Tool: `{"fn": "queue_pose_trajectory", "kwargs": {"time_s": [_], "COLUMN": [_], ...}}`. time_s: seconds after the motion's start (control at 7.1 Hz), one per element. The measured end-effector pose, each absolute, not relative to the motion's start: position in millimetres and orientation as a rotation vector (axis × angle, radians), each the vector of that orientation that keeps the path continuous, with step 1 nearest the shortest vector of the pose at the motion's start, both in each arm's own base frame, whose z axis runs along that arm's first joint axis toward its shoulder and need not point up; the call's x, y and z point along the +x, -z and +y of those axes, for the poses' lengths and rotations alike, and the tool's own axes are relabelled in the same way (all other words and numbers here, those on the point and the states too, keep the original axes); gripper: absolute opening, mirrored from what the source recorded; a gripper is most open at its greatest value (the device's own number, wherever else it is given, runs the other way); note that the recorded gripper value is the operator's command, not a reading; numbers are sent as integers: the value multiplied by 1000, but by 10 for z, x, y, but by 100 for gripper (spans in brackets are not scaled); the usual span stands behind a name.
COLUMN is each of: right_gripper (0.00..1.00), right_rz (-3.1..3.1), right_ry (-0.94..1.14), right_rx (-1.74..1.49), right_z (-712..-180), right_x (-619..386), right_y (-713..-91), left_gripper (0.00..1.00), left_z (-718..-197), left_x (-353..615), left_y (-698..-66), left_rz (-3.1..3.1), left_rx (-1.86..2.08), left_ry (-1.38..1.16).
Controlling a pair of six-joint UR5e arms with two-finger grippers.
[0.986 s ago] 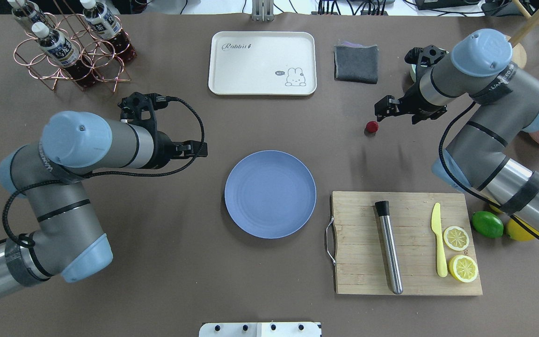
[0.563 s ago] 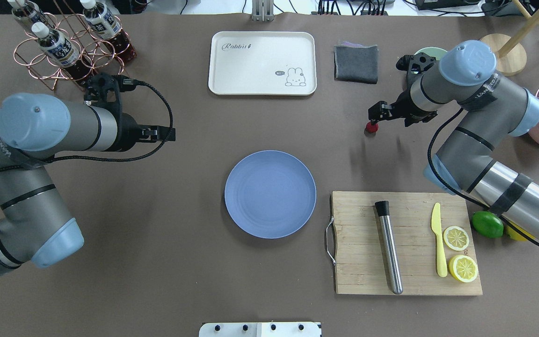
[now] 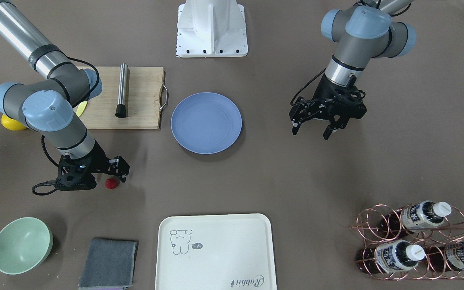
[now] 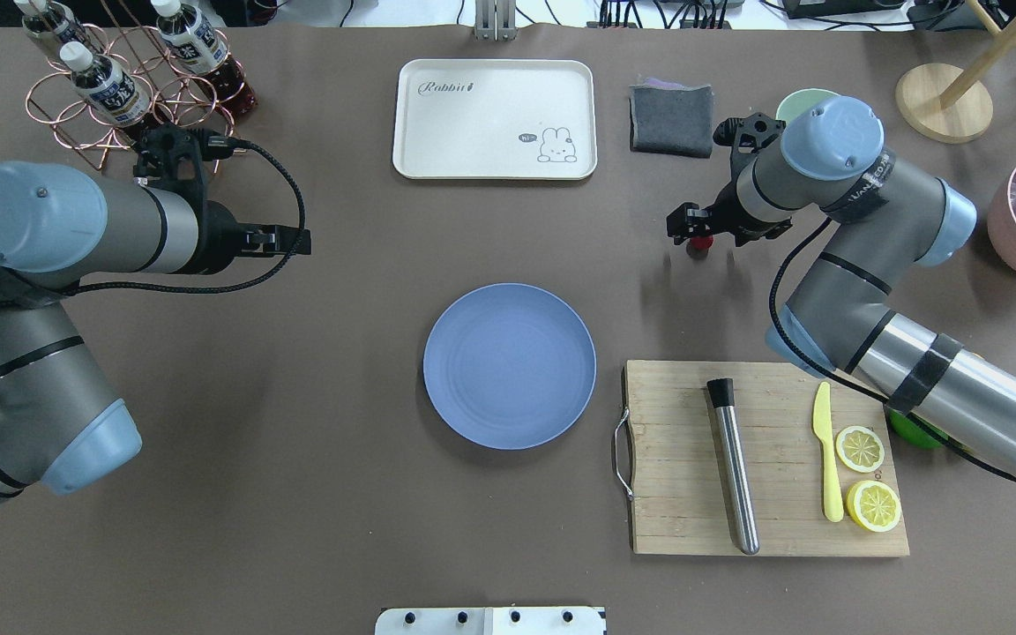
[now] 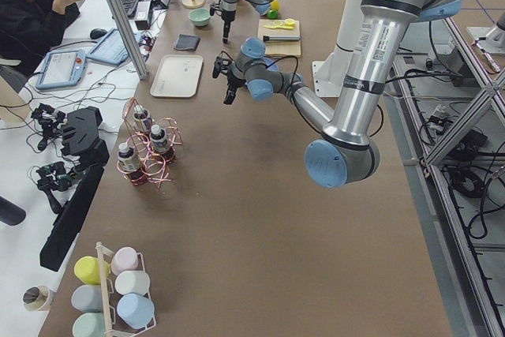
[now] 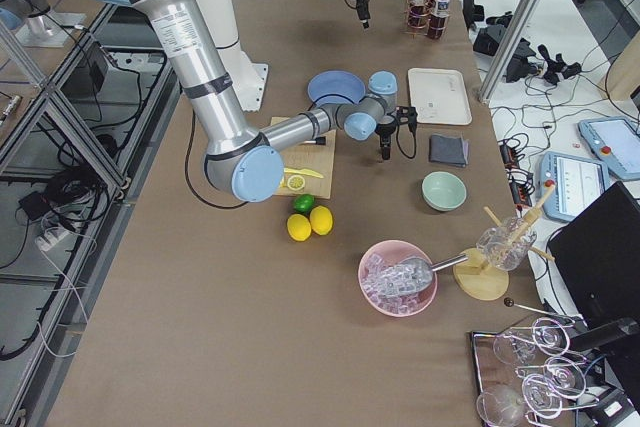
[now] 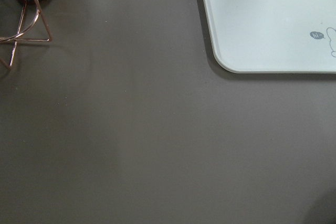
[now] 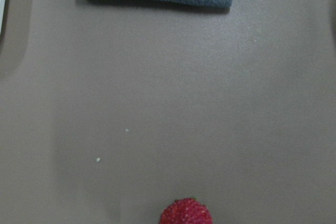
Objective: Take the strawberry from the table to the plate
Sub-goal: 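Lower the right gripper onto the red strawberry and grasp it, then carry the strawberry over the blue plate with right gripper while left arm withdraws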
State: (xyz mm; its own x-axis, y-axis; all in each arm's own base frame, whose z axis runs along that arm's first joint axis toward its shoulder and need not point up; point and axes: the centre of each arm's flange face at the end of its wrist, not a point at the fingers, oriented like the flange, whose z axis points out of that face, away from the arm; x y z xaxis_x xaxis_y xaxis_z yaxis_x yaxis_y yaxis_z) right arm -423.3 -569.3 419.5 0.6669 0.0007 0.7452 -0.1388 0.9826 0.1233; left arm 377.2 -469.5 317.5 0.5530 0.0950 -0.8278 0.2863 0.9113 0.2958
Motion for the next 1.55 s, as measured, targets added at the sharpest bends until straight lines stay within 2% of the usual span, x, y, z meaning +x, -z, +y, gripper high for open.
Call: {"fn": "queue_pose_trajectory", "kwargs": {"time_s": [0.14,0.28,0.99,1.27,1.55], "right_gripper": [10,0,0,0,0], "right_rz": [-832,-826,-894,-913,-919], "right_ry": [-83,-87,-101,-83,-77], "right_rx": [178,183,192,184,174], "right_z": [-5699,-5708,-5928,-5780,-5414], "right_x": [-4244,-4246,-4033,-4016,-4250], "right_y": [-4211,-4222,-3780,-3430,-3075], "left_gripper": [98,98,98,98,98], "left_z": [-4697,-4701,-4777,-4864,-4961], "left_x": [3766,3767,3674,3438,2972], "left_y": [-3192,-3206,-3230,-3287,-3556], "left_rz": [984,982,978,985,988], "left_rx": [425,424,432,414,372], "left_ry": [118,119,136,111,-20]}}
